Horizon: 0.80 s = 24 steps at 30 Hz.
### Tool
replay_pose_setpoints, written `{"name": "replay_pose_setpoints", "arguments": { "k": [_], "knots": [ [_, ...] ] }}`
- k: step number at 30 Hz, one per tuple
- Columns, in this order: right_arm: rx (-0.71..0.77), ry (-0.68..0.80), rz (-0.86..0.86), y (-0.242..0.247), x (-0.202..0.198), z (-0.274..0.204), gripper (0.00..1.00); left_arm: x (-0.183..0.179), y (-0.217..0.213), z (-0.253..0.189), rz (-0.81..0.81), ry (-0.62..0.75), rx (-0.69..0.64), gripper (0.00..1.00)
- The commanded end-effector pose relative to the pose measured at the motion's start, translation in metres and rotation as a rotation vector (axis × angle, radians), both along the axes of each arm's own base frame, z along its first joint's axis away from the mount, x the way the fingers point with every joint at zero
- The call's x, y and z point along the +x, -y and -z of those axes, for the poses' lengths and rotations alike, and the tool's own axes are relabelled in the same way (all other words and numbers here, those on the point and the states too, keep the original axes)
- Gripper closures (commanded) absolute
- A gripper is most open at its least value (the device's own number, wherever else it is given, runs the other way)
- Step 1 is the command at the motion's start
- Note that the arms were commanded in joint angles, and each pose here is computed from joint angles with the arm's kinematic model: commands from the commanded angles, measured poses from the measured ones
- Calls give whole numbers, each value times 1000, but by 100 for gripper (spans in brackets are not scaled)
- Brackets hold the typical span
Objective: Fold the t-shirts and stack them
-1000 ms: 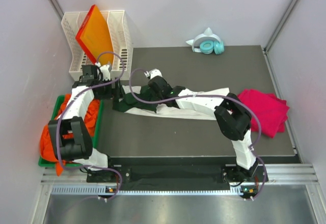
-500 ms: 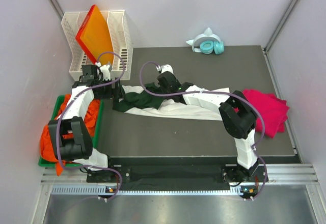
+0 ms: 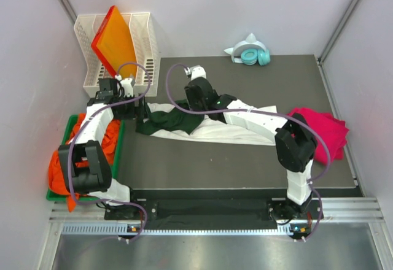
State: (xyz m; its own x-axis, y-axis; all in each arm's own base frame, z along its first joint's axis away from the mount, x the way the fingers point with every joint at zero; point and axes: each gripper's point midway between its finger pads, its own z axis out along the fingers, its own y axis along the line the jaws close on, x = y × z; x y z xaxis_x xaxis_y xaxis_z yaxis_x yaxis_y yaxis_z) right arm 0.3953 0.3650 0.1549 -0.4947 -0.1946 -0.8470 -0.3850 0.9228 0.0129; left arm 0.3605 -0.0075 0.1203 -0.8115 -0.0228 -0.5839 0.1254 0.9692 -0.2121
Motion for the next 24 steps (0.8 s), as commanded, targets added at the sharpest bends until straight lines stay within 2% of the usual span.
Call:
{"name": "replay_pose_setpoints", "arguments": {
  "k": [1,2,6,16,24],
  "knots": [
    [124,83,-80,-34,0,-61,61,16,8,-17,37,81,-9,6],
    [144,85,-100,-43,-1,-68,62,18,11,-19,45,87,-9,7],
    [130,21,-149,-65,-6,-40,66,22,35,-19,107,91,2,7],
    [79,-89,-138,-59,-18,18,76,31,124,-5,302,65,19,8],
    [57,-154,-126,-56,-26,51,78,30,139,26,327,-27,24,9]
  ]
}}
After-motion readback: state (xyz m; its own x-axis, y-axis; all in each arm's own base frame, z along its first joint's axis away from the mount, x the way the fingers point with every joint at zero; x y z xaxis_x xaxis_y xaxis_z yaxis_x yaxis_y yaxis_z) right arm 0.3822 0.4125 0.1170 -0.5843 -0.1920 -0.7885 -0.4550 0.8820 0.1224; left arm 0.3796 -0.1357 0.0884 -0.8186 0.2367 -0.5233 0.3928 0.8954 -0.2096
